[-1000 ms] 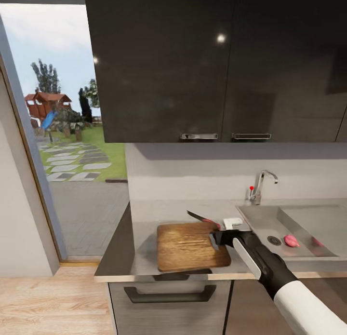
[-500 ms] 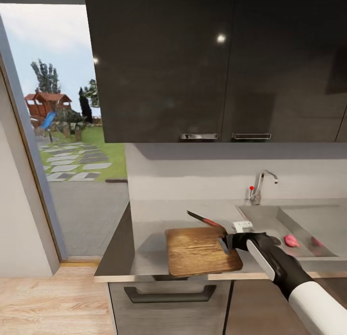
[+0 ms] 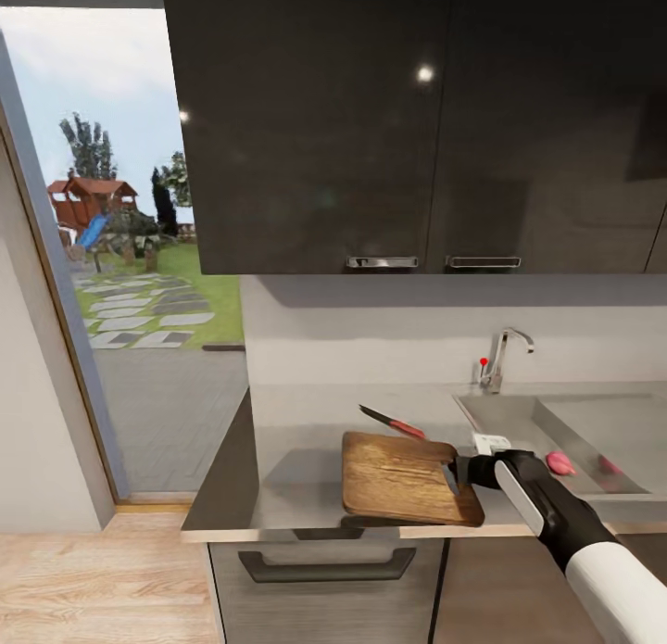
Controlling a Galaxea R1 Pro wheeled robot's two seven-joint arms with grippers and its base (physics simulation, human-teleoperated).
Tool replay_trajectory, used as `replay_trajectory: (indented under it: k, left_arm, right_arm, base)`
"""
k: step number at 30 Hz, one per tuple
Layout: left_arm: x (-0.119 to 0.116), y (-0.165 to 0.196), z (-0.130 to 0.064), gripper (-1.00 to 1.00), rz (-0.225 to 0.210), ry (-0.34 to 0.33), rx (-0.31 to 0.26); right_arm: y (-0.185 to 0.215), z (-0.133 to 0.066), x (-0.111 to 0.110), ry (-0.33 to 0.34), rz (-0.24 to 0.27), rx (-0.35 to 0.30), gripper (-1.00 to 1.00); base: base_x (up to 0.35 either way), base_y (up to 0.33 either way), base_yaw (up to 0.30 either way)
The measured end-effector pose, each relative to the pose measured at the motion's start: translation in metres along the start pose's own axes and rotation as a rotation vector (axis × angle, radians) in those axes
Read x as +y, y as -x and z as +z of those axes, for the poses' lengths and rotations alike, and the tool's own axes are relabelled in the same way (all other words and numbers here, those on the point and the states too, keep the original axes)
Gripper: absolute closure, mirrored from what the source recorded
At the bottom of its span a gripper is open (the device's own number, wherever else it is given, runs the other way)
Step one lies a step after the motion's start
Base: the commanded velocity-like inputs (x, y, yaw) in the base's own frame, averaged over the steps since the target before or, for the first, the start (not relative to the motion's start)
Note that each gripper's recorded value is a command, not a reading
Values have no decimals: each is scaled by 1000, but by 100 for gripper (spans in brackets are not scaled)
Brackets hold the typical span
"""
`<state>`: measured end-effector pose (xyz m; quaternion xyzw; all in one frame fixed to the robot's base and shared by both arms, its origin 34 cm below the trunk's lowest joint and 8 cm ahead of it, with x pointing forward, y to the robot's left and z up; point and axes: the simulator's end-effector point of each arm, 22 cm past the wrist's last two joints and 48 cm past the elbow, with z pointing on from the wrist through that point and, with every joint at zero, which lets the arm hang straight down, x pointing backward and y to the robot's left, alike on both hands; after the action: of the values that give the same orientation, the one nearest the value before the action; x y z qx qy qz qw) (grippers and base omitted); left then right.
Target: In the kitchen, take the Vidalia onion out of the sink, dice it on the chopping board with the paring knife, put the diced onion into the bowl on the countertop, then place both the paring knife and the chopping board into the sink.
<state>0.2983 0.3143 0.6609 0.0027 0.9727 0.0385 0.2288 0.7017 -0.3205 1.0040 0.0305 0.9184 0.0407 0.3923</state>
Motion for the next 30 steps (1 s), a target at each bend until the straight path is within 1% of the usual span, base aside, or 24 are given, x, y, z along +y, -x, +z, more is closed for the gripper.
replay_trajectory:
  k: [18,23,27,30]
  left_arm:
    - [1,0,0,-100,1,1,0]
    - [1,0,0,-100,1,1,0]
    - [1,0,0,-100,1,1,0]
    - [1,0,0,-100,1,1,0]
  right_arm:
    - [-3,1,-1,-3,6,6,100]
    - [-2,1,-2,-8,2,5,100]
    - [-2,1,-3,-12,-2,4,100]
    - [-2,1,-3,-14,-4,5,100]
  base:
    - [0,-3,0]
    - [26,-172,0]
    - [109,-253,0]
    - [84,-130,0]
